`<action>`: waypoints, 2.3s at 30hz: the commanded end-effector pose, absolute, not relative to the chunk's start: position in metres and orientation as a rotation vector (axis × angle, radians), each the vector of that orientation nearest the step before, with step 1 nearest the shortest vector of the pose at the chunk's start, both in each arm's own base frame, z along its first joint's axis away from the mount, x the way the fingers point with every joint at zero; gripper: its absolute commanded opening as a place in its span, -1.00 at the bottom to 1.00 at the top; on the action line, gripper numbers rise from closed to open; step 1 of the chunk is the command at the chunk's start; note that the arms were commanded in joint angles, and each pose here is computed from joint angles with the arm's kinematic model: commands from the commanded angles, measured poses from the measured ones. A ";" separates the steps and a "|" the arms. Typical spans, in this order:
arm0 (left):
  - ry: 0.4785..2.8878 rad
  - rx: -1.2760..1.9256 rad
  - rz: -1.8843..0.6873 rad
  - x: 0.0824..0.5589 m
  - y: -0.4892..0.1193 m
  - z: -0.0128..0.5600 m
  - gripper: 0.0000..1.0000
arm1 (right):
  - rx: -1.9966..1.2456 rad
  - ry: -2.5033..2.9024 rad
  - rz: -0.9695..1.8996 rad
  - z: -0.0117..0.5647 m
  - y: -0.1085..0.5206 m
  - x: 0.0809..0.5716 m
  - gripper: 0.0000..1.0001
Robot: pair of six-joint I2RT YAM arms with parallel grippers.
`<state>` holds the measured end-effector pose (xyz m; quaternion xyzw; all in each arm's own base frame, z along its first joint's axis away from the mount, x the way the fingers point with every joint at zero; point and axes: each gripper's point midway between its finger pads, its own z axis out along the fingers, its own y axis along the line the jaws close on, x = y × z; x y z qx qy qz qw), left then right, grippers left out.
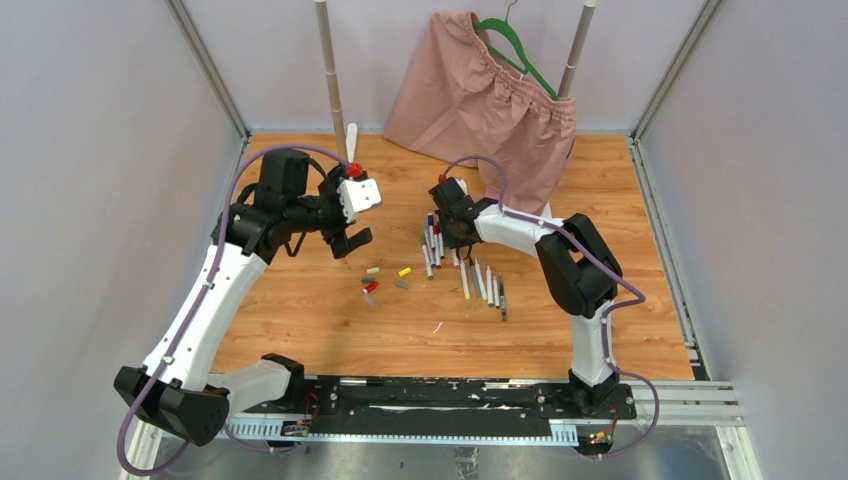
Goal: Open the pen caps
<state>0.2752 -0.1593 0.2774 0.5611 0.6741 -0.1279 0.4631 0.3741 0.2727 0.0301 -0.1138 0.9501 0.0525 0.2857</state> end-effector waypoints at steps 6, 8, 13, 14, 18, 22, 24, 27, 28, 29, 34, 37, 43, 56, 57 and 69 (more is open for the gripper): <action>1.507 1.486 -0.269 0.267 -0.160 0.287 1.00 | -0.335 2.430 0.330 0.109 0.289 0.364 -1.00; 1.424 1.571 -0.173 0.267 -0.153 0.283 1.00 | -0.351 2.405 0.427 0.131 0.292 0.351 -1.00; 1.106 1.842 0.089 0.263 -0.145 0.274 1.00 | -0.476 2.388 0.753 0.165 0.313 0.304 -1.00; 1.039 1.901 0.123 0.260 -0.145 0.266 1.00 | -0.507 2.386 0.823 0.170 0.318 0.294 -1.00; 0.865 1.996 0.161 0.253 -0.163 0.263 1.00 | -0.628 2.355 1.093 0.196 0.335 0.256 -1.00; 0.791 2.058 0.156 0.250 -0.178 0.257 0.95 | -0.735 2.304 1.299 0.218 0.349 0.227 -1.00; 0.760 2.081 0.155 0.248 -0.184 0.255 0.91 | -0.781 2.279 1.375 0.227 0.355 0.216 -1.00; 0.714 2.122 0.157 0.244 -0.190 0.249 0.86 | -0.845 2.247 1.467 0.238 0.364 0.204 -1.00; 0.692 2.140 0.165 0.243 -0.192 0.246 0.85 | -0.866 2.238 1.500 0.240 0.368 0.200 -1.00; 0.681 2.150 0.168 0.242 -0.193 0.244 0.84 | -0.882 2.231 1.531 0.242 0.371 0.197 -1.00; 0.680 2.195 0.183 0.244 -0.193 0.233 0.69 | -0.938 2.205 1.621 0.249 0.380 0.188 -1.00; 0.685 2.215 0.193 0.245 -0.191 0.227 0.52 | -0.947 2.194 1.643 0.254 0.381 0.187 -1.00; 0.702 2.236 0.192 0.245 -0.193 0.221 0.03 | -0.942 2.174 1.669 0.261 0.387 0.189 -1.00; 0.847 2.155 0.123 0.244 -0.200 0.231 -1.00 | -0.839 2.254 1.643 0.243 0.395 0.200 -0.51; 0.882 2.142 0.120 0.245 -0.199 0.232 -1.00 | -0.830 2.255 1.645 0.242 0.395 0.200 -0.44; 0.966 2.161 0.195 0.254 -0.185 0.223 -1.00 | -0.732 2.296 1.657 0.226 0.393 0.199 -1.00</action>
